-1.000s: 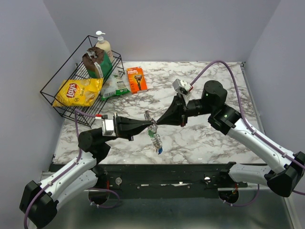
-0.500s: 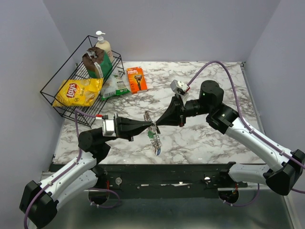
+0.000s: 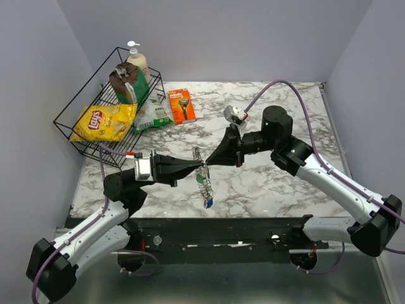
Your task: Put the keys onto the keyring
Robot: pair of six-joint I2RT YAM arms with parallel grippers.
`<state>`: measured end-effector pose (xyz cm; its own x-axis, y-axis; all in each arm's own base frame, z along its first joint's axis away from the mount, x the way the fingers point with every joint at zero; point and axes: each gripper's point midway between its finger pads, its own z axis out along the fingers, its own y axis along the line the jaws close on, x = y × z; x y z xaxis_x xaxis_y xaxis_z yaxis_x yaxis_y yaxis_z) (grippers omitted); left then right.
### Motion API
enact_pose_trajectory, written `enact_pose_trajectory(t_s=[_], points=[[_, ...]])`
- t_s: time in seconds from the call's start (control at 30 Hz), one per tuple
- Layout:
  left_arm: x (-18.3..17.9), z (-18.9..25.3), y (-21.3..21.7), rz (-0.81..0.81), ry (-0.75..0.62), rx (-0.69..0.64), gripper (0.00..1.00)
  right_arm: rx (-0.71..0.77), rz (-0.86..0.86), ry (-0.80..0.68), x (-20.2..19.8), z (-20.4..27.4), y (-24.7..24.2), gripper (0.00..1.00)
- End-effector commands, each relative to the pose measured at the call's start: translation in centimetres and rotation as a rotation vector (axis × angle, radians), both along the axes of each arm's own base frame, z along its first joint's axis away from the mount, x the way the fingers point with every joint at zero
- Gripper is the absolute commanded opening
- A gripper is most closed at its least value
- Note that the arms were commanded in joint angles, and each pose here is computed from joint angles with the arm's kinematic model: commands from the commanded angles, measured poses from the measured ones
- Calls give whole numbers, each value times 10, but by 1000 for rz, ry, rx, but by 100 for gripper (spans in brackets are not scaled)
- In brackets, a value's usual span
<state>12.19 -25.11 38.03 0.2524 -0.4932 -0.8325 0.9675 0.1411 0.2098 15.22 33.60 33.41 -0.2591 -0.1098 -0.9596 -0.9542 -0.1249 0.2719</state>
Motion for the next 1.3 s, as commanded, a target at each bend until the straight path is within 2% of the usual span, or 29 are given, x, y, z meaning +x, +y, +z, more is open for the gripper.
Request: enact_pose_trajectory(t_s=[0.0, 0.03, 0.07, 0.13, 0.17, 0.23, 0.27, 0.33, 0.47, 0.57, 0.6, 0.73, 1.1, 1.27], points=[[-11, 23, 6, -3, -85, -51, 0, -2, -30, -19, 1, -1, -3, 2], [-10, 21, 6, -2, -80, -46, 0, -4, -48, -39, 2, -1, -5, 7], [-11, 22, 7, -1, -84, -48, 0, -12, -95, -51, 9, -3, -6, 16], [-12, 22, 7, -2, -87, -44, 0, -15, -133, -90, 10, -4, -12, 25], [-13, 22, 7, -3, -89, -44, 0, -20, -173, -106, 16, -5, -14, 33], [-15, 21, 7, -11, -92, -34, 0, -10, -209, -154, 17, 0, -21, 41], [-15, 21, 7, -12, -95, -32, 0, -12, -226, -165, 17, -1, -24, 47], [-17, 21, 7, -20, -96, -29, 0, 7, -276, -210, 19, 8, -32, 53], [-19, 20, 5, -38, -99, -18, 0, 94, -232, -323, 1, 26, -42, 77], [-20, 20, 3, -58, -95, -16, 0, 205, -167, -352, -19, 42, -44, 83], [-21, 20, 3, -66, -92, -14, 0, 246, -151, -371, -22, 49, -43, 84], [-21, 20, 1, -81, -90, -6, 0, 244, -70, -313, -26, 51, -33, 85], [-21, 20, 0, -91, -86, -5, 0, 283, -15, -262, -28, 60, -21, 63], [-21, 19, 0, -87, -84, -3, 0, 270, 7, -239, -31, 56, -13, 60]])
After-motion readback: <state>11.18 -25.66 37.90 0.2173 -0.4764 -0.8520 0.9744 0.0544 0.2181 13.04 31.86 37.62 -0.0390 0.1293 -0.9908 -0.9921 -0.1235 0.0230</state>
